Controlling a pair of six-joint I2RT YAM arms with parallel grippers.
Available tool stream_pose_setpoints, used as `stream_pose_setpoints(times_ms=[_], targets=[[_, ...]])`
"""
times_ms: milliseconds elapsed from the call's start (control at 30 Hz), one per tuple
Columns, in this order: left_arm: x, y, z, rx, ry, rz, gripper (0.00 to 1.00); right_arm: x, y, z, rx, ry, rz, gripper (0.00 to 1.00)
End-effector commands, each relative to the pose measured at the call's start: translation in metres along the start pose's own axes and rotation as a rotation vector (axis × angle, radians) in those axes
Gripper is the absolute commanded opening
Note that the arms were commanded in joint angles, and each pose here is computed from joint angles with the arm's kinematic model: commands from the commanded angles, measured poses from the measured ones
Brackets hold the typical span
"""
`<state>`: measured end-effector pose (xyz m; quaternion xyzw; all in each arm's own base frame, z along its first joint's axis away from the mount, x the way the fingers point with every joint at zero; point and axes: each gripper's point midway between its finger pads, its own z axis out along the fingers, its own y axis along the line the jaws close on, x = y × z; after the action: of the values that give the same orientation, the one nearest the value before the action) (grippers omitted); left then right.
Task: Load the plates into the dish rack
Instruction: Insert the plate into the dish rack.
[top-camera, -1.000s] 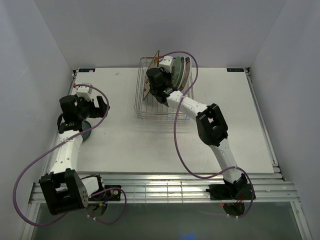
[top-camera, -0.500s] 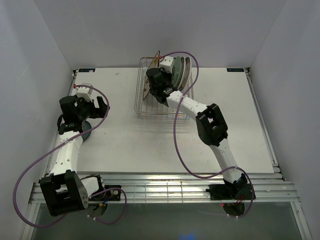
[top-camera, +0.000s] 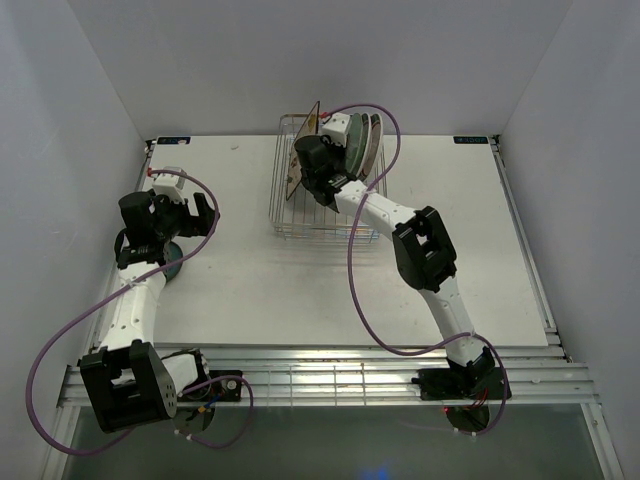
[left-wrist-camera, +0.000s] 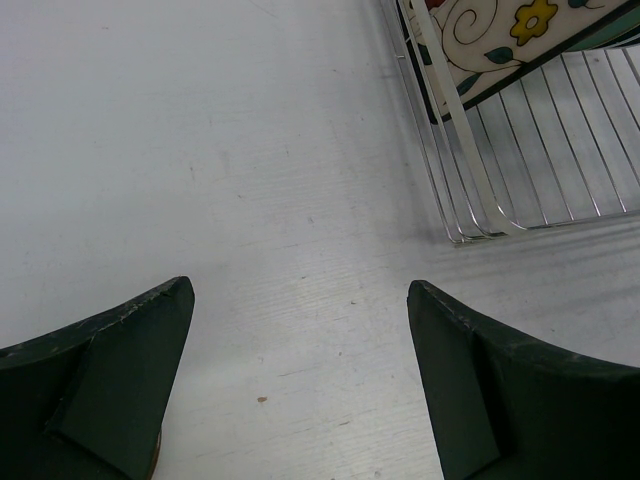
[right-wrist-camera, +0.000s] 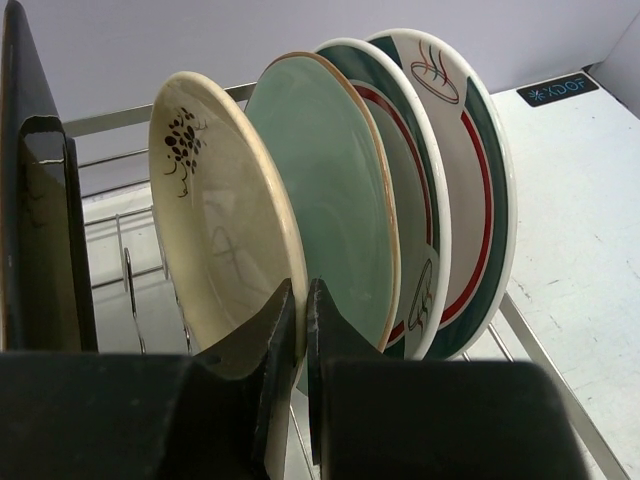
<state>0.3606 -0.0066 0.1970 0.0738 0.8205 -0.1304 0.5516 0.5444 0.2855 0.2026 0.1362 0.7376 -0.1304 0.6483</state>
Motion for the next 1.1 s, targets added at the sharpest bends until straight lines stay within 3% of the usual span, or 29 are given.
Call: stream_pose_setpoints(times_ms=[0, 767, 1067], targets=[[-0.01, -0.007, -0.006, 0.02, -0.032, 0.026, 0.98, -0.008, 0.005, 0.004, -0.005, -0.014, 0.099, 0.08], [-0.011, -0.008, -0.007, 0.024, -0.034, 0.027, 0.98, -0.01, -0.007, 0.004, 0.04, -0.048, 0.052, 0.08], [-0.012, -0.009, -0.007, 0.026, -0.036, 0.029, 0.98, -0.002, 0.001, 0.004, 0.004, -0.027, 0.063, 0.2]])
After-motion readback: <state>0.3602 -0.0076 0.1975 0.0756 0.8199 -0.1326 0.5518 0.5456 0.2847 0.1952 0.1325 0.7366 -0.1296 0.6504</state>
